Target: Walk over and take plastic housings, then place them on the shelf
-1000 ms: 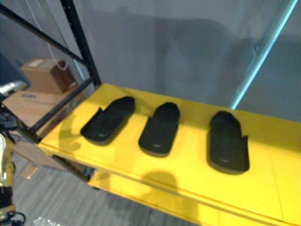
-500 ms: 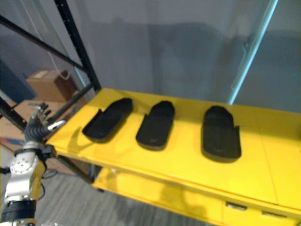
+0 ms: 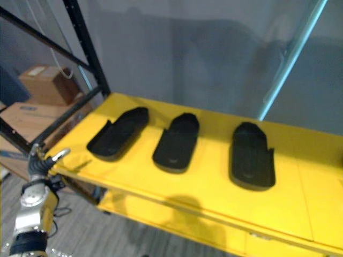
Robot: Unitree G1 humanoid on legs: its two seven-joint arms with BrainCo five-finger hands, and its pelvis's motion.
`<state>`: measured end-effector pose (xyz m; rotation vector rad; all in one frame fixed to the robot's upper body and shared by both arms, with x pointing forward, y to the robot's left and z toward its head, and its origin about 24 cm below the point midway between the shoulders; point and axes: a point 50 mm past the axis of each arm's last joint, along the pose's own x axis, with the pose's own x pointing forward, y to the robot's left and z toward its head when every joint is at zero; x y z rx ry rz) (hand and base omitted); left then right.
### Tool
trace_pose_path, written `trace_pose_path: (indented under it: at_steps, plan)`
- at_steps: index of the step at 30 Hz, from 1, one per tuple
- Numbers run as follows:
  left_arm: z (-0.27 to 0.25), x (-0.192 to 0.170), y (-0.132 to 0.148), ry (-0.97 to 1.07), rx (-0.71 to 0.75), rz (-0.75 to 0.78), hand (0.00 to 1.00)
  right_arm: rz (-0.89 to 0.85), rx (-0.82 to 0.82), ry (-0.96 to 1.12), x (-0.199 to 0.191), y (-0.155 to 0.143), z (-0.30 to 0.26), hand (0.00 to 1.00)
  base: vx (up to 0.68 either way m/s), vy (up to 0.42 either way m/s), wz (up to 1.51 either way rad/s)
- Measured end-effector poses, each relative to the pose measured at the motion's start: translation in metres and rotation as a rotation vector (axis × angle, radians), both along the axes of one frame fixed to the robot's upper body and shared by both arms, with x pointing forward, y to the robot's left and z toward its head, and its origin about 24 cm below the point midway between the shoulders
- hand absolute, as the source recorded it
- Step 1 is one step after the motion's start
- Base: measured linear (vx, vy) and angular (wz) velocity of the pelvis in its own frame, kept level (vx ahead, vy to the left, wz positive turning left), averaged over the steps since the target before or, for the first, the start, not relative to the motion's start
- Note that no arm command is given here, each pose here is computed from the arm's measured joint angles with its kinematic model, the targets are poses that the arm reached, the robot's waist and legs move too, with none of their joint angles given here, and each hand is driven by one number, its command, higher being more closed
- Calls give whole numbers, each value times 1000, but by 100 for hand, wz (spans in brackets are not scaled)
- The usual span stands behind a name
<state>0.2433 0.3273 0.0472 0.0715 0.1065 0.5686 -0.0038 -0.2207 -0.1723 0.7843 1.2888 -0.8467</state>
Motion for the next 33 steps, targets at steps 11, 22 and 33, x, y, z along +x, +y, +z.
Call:
trace_pose_path:
  at_steps: [11,22,33]
  plan:
    - [-9,6,-5,20,-40,-93,0,130,-13,-55,12,-6,2,0,12,-8,12]
    - [-9,6,7,61,-16,-187,0,167,-17,-94,35,-12,4,0,19,-14,-2]
    - [6,17,6,-40,-8,-194,0,170,-13,-66,28,-16,5,0,-26,-4,-4]
